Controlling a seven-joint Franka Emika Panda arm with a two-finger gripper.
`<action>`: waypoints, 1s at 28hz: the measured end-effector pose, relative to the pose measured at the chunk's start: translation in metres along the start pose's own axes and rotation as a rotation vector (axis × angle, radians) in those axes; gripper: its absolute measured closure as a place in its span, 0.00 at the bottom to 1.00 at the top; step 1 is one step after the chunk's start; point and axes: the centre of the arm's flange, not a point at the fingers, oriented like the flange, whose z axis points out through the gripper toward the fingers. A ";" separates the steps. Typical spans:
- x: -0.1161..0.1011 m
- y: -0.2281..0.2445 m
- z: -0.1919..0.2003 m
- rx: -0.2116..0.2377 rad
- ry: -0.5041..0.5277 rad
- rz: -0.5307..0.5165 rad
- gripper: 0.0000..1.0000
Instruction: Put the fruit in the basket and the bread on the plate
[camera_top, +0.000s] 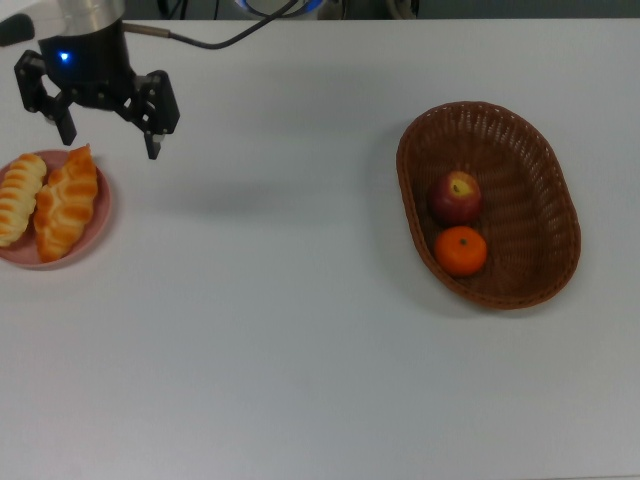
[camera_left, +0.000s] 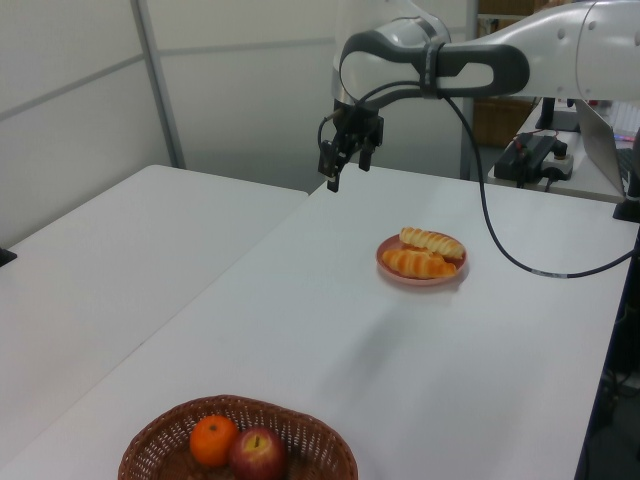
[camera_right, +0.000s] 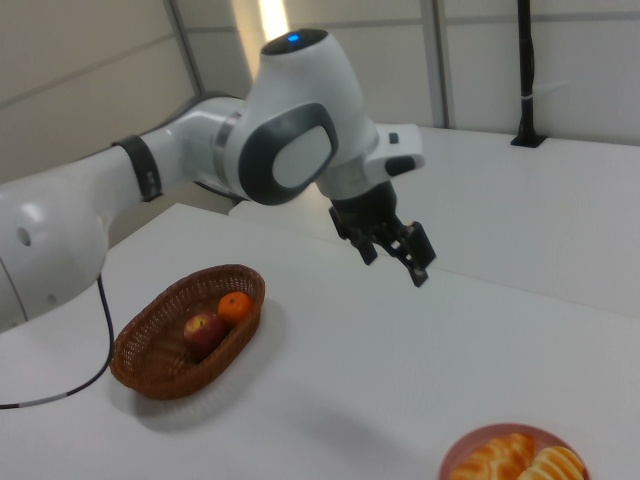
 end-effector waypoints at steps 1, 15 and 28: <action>-0.001 -0.001 -0.001 0.005 -0.001 0.002 0.00; -0.001 0.012 0.016 0.025 -0.029 0.016 0.00; -0.001 0.017 0.010 0.021 -0.018 0.006 0.00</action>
